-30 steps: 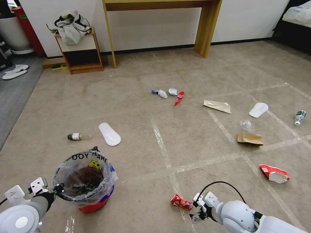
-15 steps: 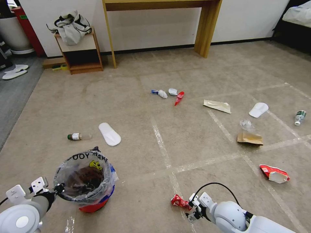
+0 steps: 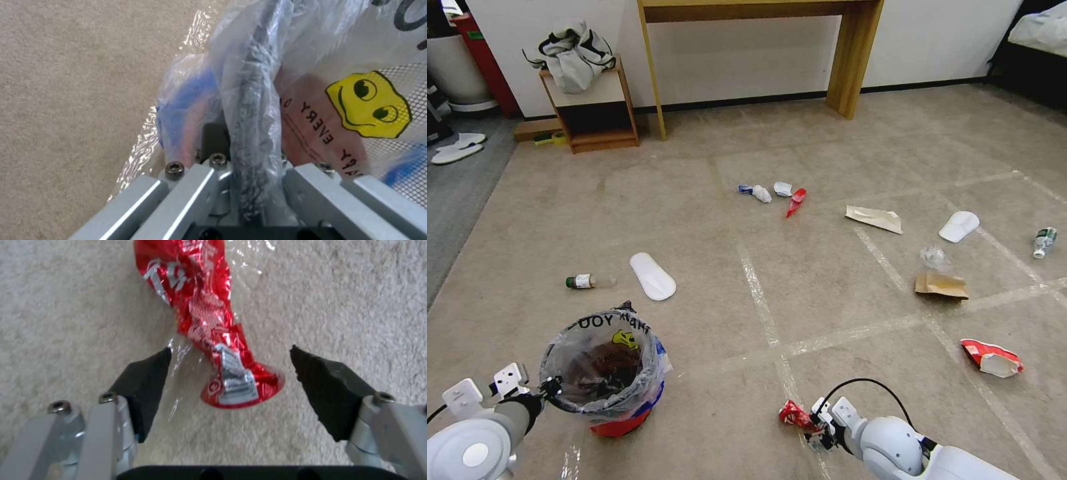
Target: Pick up the trash bin and place the garbage on the floor into it.
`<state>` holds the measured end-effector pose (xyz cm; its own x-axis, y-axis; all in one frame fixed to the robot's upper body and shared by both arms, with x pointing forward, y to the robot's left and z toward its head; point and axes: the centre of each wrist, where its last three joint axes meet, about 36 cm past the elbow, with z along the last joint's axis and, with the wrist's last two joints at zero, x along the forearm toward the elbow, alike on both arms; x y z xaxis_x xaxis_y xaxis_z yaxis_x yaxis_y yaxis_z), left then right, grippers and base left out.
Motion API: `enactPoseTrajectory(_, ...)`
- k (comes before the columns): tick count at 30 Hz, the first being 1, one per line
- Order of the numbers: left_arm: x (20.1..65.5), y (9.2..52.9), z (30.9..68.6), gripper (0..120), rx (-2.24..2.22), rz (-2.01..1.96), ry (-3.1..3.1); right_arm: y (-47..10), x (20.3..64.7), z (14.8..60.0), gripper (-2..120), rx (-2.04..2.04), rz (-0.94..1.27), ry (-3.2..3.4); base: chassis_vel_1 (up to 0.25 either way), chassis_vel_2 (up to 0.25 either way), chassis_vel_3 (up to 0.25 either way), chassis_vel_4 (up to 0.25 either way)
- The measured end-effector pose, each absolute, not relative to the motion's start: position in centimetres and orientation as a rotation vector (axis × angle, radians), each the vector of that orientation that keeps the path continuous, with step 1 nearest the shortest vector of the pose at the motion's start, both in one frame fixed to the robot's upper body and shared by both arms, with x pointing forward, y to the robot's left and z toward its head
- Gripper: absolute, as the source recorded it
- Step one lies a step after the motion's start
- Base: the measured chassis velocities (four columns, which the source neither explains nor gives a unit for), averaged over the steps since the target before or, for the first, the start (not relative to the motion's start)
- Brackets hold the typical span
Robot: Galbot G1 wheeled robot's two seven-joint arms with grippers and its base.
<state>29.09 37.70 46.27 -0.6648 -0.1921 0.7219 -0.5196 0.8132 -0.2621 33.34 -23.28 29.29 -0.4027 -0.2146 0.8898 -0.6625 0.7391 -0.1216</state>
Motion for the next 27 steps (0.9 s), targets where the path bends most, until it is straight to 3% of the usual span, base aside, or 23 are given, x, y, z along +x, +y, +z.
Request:
enactPoseTrajectory(4, 29.2, 37.5, 46.2, 1, 0.511, 0.593, -2.28, -23.4, 33.4, 28.4, 61, 0.65, 0.583, -1.979, 0.0, 0.0, 0.0, 0.0)
enactPoseTrajectory(12, 29.2, 37.3, 46.2, 1, 0.503, 0.593, -2.281, -23.6, 33.2, 27.5, 56, 0.641, 0.589, -1.989, 0.0, 0.0, 0.0, 0.0)
enactPoseTrajectory(16, 29.3, 37.2, 46.2, 1, 0.502, 0.592, -2.283, -23.6, 33.2, 27.4, 46, 0.641, 0.59, -1.992, 0.0, 0.0, 0.0, 0.0)
enactPoseTrajectory(18, 29.3, 37.2, 46.2, 1, 0.501, 0.593, -2.284, -23.7, 33.2, 27.4, 36, 0.64, 0.591, -1.998, 0.0, 0.0, 0.0, 0.0)
enactPoseTrajectory(27, 29.3, 37.1, 46.1, 1, 0.502, 0.592, -2.282, -23.9, 33.2, 27.2, 35, 0.635, 0.593, -2.017, 0.0, 0.0, 0.0, 0.0)
